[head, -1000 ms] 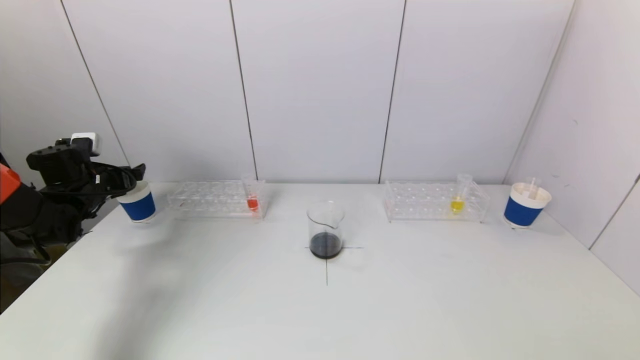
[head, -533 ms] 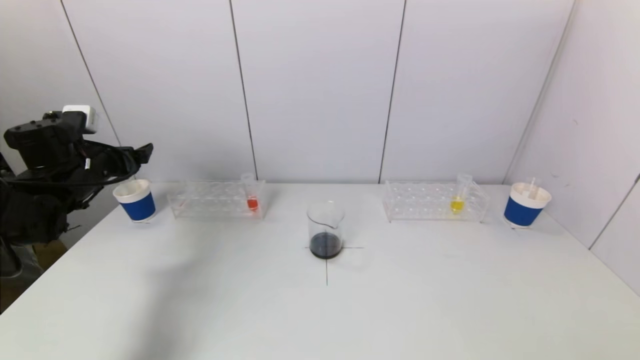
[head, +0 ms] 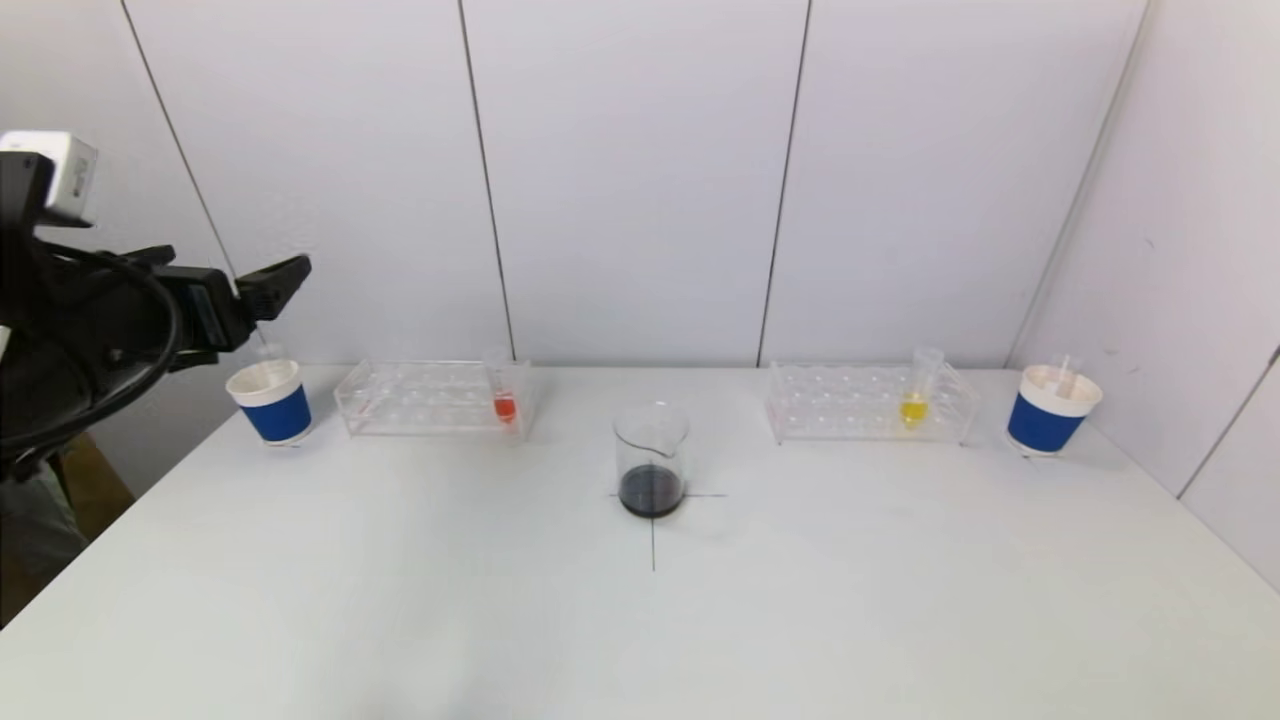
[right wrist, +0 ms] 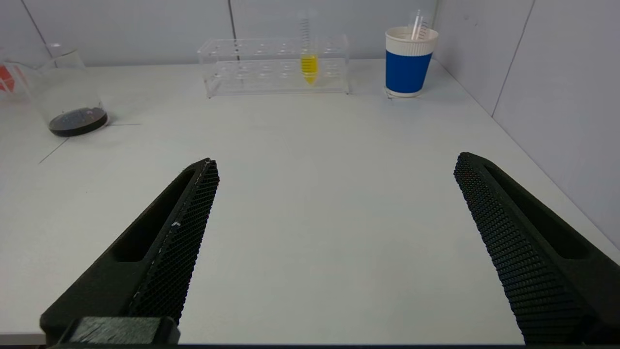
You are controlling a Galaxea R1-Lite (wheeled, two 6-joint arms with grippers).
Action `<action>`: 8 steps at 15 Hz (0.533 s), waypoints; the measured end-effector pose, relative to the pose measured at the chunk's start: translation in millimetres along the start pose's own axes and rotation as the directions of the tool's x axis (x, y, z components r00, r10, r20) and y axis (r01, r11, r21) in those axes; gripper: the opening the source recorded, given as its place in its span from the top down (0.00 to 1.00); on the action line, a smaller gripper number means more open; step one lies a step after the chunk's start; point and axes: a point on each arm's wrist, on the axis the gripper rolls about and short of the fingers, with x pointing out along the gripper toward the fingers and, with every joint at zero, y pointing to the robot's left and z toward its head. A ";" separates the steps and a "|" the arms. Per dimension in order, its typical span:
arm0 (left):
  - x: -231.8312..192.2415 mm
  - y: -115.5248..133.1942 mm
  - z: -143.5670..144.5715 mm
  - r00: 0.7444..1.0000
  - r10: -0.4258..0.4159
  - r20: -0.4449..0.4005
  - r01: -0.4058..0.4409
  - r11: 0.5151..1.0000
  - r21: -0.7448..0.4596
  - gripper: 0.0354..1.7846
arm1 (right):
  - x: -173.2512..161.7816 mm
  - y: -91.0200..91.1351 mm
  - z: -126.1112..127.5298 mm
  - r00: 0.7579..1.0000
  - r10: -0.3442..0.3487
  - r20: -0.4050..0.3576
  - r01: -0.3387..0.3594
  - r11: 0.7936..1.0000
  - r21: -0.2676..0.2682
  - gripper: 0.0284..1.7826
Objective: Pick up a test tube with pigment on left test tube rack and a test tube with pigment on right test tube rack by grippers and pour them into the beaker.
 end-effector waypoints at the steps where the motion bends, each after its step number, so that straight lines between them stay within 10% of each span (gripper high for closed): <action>1: -19.4 -2.3 3.2 1.000 -0.007 0.000 0.007 1.000 0.000 0.01 | 0.0 0.0 0.0 1.000 0.000 0.000 0.000 1.000 0.000 0.01; 8: -132.7 -4.8 -26.4 0.999 0.007 -0.032 -0.007 1.000 0.005 0.01 | 0.0 0.0 0.0 1.000 0.000 0.000 0.000 1.000 0.000 0.01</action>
